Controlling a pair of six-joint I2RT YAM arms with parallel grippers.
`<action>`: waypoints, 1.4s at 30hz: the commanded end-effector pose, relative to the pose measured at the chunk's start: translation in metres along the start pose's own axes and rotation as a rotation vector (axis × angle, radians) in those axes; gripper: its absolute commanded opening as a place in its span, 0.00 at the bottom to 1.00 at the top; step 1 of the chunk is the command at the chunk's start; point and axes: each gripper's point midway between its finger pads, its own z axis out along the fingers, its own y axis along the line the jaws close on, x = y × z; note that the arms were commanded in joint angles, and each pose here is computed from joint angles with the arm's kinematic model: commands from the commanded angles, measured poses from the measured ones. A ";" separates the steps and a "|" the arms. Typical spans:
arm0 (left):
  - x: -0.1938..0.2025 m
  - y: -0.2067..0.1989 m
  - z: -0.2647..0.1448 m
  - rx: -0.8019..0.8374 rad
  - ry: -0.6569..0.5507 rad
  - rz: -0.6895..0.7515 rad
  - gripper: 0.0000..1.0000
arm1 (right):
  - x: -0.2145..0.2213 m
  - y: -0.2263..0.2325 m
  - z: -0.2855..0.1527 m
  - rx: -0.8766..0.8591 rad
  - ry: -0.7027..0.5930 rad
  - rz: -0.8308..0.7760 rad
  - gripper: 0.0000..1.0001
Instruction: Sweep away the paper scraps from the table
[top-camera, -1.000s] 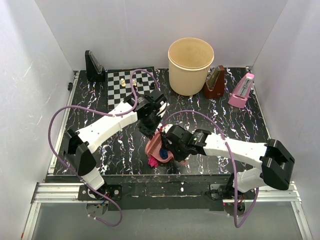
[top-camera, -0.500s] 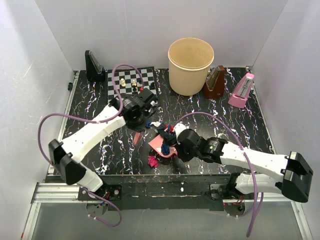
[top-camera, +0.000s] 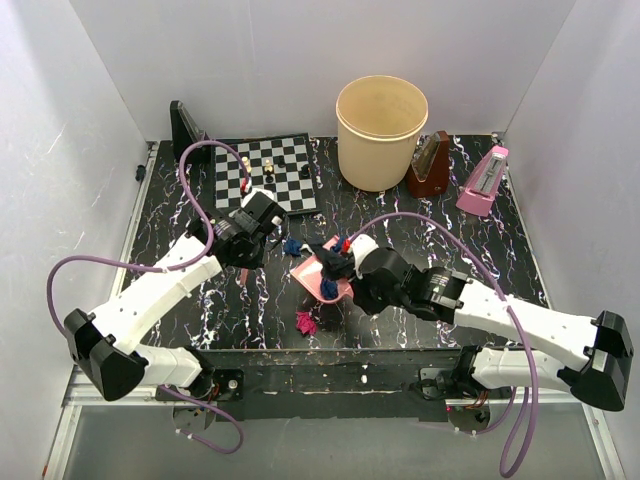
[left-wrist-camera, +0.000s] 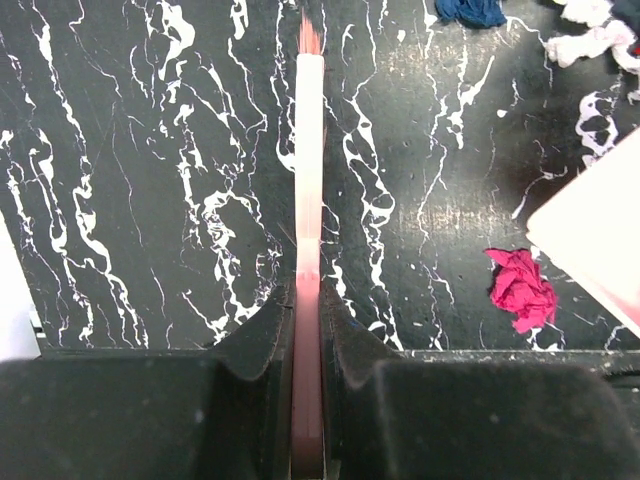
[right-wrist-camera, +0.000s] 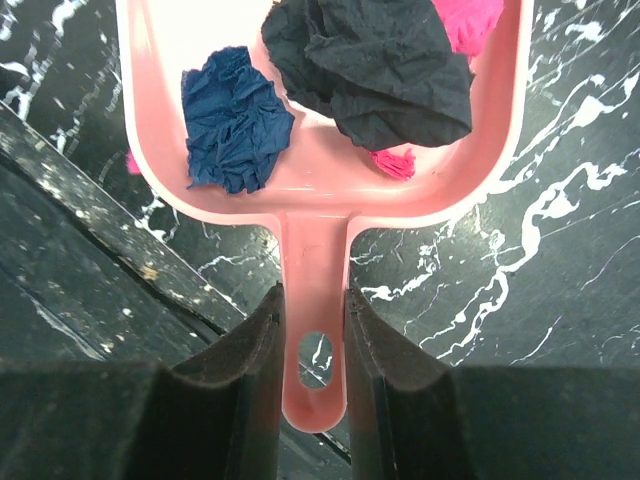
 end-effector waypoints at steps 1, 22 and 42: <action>-0.016 0.007 0.002 -0.034 -0.115 -0.038 0.00 | -0.037 0.000 -0.023 0.011 -0.072 -0.013 0.01; 0.003 0.016 0.007 0.048 -0.301 -0.107 0.00 | -0.170 -0.064 -0.075 0.129 -0.120 0.058 0.01; 0.009 0.010 0.011 0.080 -0.281 -0.098 0.00 | -0.305 -0.178 -0.054 0.101 -0.291 0.302 0.01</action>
